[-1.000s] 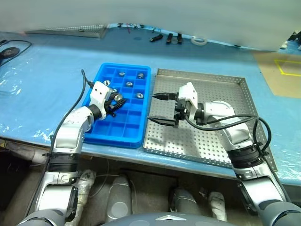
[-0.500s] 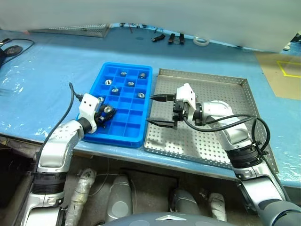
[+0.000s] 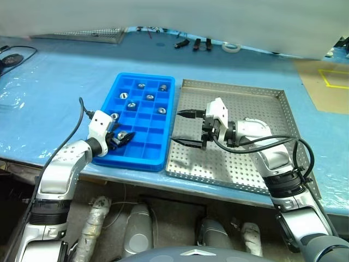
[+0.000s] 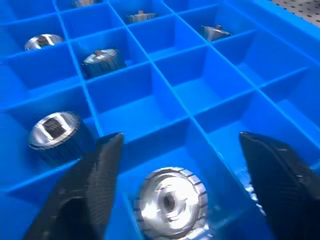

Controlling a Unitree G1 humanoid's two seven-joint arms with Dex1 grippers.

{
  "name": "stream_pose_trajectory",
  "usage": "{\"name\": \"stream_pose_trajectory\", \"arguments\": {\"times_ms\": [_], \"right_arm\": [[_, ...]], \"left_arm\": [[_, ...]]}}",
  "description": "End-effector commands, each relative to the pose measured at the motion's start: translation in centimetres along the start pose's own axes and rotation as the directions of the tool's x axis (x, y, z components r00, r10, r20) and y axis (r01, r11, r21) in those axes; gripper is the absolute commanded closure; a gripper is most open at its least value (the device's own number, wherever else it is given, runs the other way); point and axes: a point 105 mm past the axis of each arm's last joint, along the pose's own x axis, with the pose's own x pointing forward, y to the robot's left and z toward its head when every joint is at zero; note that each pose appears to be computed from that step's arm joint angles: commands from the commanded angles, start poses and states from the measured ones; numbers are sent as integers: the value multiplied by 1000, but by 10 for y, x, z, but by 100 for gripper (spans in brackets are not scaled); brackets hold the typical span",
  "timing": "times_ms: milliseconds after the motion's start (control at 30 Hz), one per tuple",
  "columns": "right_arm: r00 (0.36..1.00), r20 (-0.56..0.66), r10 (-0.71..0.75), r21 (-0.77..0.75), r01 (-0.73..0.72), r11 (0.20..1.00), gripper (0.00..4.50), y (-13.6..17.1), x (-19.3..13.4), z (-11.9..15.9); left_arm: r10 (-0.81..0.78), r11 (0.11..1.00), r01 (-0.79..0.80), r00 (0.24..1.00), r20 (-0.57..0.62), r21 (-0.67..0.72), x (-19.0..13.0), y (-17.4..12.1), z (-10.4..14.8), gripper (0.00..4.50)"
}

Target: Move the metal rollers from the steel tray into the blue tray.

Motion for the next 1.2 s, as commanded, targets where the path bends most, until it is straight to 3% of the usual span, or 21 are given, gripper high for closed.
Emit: {"name": "stream_pose_trajectory", "arguments": {"times_ms": [33, 133, 267, 433, 633, 800, 1200], "right_arm": [[998, 27, -48, -38, 49, 998, 0, -4, -9, 11], [992, 36, -122, -36, 123, 992, 0, -13, -14, 13], [935, 57, -350, -47, 353, 934, 0, -43, -26, 17], [910, 39, -414, -26, 415, 910, 0, -40, -39, 14], [874, -22, -485, 1, 486, 874, 0, -33, -44, -9], [800, -63, -597, 10, 598, 801, 0, -47, -39, -30], [695, -191, -693, 96, 716, 692, 0, -70, -38, -83]], "left_arm": [[-47, 998, 44, 996, 76, 41, 3, -4, 23, 4], [-135, 991, 132, 982, 130, 34, 9, -19, 37, 4], [-260, 966, 257, 949, 178, 40, 24, -40, 57, 4], [-386, 922, 386, 901, 198, 43, 40, -58, 69, 1], [-433, 901, 422, 883, 183, 95, 57, -68, 79, 1], [-550, 835, 536, 806, 219, 124, 52, -88, 91, 1], [-584, 812, 571, 789, 193, 124, 51, -96, 87, 1]]}}
